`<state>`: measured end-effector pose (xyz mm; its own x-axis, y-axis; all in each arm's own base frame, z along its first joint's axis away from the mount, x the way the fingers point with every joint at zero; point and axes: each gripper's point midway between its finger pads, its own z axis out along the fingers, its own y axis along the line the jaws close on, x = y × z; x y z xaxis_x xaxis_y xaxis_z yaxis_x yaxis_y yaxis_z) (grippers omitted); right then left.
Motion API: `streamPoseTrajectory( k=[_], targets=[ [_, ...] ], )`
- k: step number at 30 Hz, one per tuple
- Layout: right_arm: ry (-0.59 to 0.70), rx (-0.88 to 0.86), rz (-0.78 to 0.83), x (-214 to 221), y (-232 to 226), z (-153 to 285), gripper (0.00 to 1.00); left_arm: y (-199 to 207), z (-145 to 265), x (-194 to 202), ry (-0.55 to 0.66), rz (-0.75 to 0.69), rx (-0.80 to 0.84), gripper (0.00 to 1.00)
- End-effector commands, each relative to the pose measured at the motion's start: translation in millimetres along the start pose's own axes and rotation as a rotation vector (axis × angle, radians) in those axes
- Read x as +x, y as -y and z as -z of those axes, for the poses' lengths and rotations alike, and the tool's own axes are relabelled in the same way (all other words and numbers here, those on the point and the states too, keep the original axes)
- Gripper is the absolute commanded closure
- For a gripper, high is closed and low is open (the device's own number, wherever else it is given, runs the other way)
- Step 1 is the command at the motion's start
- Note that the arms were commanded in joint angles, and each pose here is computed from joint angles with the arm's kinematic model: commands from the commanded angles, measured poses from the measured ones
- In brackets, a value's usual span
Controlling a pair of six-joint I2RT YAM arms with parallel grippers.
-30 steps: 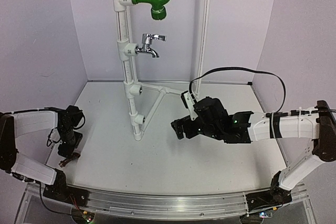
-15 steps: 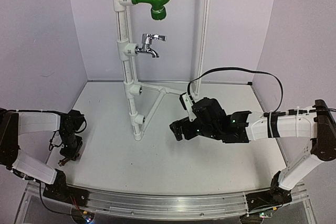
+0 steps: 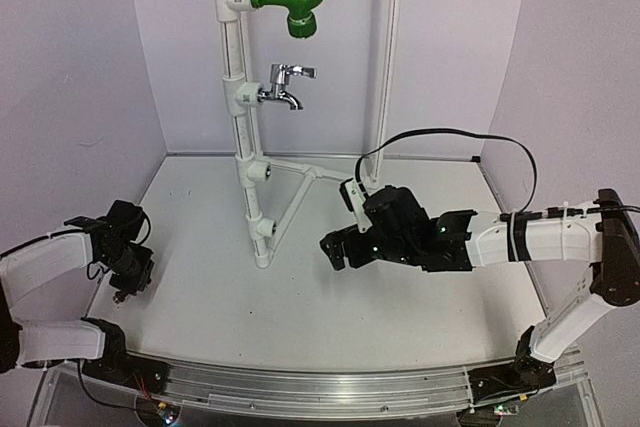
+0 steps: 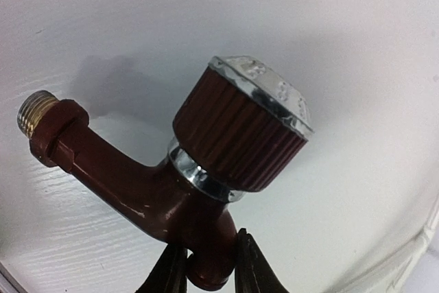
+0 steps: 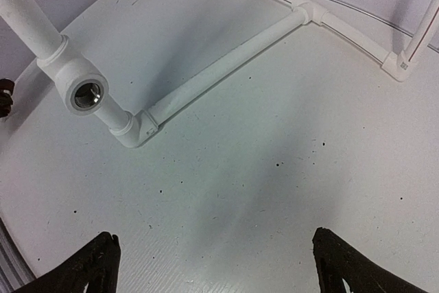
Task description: Install the water faucets
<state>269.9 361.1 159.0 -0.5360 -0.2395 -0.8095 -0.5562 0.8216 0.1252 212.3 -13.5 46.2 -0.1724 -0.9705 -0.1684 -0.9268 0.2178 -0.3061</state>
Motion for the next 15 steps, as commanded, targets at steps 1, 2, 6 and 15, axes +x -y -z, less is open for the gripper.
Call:
streamPoseTrajectory(
  k=[1,2,6,15],
  targets=[
    [0.025,-0.058,-0.039,-19.2,-15.1,3.1,0.02,39.8,25.8,13.0,-0.084,-0.135,0.244,0.79],
    [0.024,-0.070,-0.041,-20.2,-17.5,3.4,0.02,48.9,33.1,18.7,-0.113,-0.171,0.307,0.79],
    [0.015,-0.106,-0.055,-20.7,-24.7,3.3,0.02,82.3,77.2,47.8,-0.245,-0.358,0.585,0.81],
    [0.030,-0.361,-0.065,-28.5,-69.8,9.7,0.02,111.9,198.6,82.6,-0.306,-0.688,1.214,1.00]
  ],
)
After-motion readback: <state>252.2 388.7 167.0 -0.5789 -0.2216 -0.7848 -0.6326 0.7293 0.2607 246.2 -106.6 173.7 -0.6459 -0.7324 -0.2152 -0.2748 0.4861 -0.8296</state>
